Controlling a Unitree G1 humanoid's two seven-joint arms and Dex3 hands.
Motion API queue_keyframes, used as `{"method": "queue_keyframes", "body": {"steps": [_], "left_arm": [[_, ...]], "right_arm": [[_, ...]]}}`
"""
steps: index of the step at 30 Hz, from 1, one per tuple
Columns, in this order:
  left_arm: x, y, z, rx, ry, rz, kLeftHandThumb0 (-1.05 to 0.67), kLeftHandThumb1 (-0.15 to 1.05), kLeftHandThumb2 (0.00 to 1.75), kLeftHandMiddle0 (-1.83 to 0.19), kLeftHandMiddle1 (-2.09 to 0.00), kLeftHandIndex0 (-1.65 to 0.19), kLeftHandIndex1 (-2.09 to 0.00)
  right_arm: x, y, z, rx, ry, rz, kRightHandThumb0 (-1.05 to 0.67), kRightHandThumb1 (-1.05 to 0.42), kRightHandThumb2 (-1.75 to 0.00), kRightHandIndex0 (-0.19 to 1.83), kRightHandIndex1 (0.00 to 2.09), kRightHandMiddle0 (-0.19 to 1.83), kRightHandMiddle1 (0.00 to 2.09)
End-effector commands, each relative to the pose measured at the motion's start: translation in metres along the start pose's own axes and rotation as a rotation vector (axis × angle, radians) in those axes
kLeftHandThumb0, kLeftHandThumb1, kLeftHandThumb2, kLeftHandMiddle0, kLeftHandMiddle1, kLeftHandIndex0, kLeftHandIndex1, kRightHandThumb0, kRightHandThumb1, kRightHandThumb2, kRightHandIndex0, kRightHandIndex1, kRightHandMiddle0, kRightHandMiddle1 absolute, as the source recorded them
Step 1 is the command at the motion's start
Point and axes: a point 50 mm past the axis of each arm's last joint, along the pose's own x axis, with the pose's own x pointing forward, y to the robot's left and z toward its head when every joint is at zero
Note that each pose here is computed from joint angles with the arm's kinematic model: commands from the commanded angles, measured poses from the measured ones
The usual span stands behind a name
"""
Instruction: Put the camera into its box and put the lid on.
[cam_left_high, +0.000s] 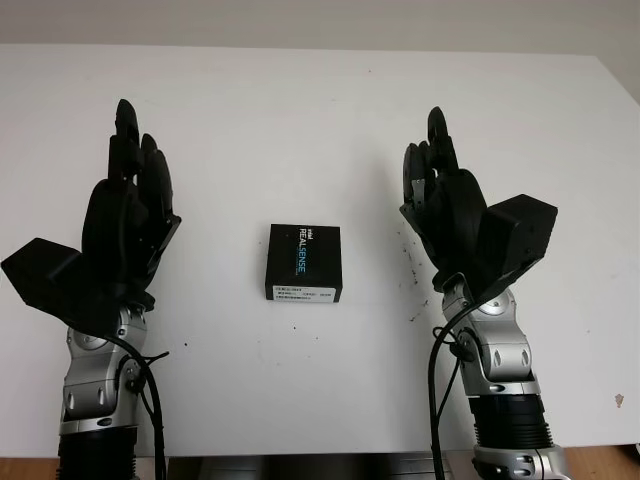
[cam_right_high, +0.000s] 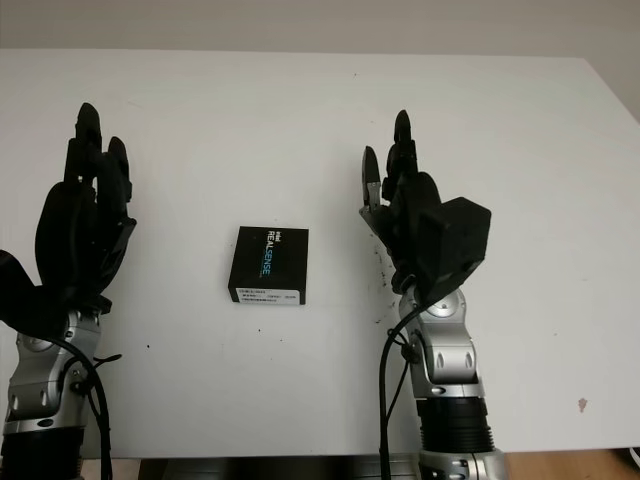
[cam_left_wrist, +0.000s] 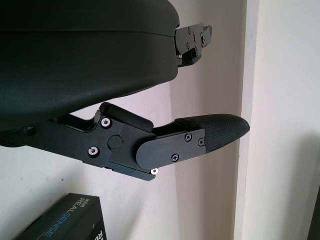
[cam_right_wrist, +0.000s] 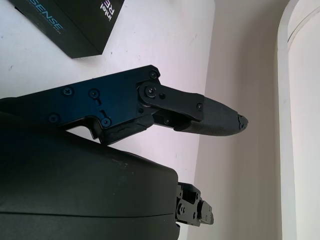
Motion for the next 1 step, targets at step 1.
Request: {"method": "queue_keyframes", "body": {"steps": [1], "left_arm": [[-0.0028, -0.0008, 0.0013, -0.006, -0.010, -0.006, -0.73, 1.05, 0.63, 0.19, 0.00, 0.19, 0.00]], "right_arm": [[0.0024, 0.0018, 0.0026, 0.007, -0.006, 0.008, -0.75, -1.05, -0.66, -0.19, 0.00, -0.19, 0.00]]}}
